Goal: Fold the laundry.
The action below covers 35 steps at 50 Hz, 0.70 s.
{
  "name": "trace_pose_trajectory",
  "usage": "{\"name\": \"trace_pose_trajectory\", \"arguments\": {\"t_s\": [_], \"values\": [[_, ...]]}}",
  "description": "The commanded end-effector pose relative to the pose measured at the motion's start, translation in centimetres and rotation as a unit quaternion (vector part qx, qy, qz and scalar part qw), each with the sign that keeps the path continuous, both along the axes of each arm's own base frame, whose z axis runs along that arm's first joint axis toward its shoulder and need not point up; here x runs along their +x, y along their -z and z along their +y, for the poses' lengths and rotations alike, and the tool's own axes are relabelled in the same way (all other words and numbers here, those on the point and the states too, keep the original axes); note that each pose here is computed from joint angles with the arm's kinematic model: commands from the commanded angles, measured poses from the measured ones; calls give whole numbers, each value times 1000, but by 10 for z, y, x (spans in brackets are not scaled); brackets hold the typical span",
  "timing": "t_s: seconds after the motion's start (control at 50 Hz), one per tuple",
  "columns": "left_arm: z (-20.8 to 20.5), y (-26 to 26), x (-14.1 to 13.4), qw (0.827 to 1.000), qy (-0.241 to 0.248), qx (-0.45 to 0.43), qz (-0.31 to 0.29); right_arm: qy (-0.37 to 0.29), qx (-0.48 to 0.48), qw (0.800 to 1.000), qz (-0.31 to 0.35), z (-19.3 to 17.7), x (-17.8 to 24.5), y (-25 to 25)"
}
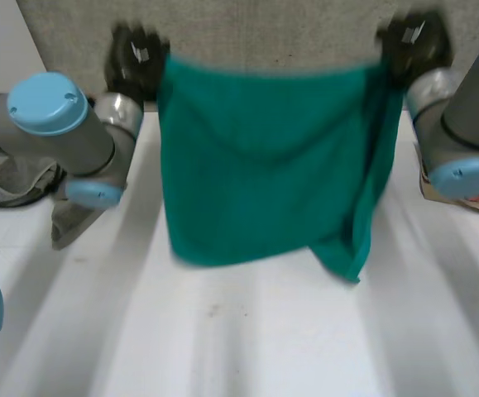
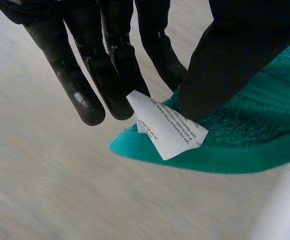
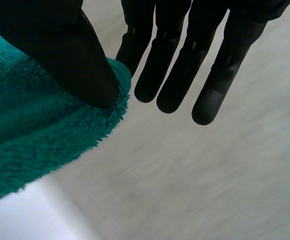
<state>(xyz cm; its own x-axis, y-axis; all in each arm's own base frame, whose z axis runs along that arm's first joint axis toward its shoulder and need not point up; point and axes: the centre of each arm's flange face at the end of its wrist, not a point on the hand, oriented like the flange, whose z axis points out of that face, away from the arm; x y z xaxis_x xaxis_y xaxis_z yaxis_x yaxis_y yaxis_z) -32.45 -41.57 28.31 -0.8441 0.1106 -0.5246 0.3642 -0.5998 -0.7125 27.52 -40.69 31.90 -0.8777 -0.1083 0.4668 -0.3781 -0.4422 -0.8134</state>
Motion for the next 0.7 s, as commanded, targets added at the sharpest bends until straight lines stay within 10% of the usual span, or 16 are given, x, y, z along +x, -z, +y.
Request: {"name": "trace_pose_trajectory", "arguments": {"t_s": [0.02,0.24,0.42,0.52,0.7], "values": [[12,-83,11,977,1,-176,120,15,-180,979,-90,19,-3,-73],[54,25,31,998,13,39,45,-29,17,999,2,50,-7,35],[128,144,64,945,-5,319,-74,-78,222,969,80,100,-12,141],[156,145,80,913,-18,395,-101,-76,264,957,92,113,-20,166],[180,91,87,921,-13,379,-88,-71,276,954,93,117,-25,171]]}}
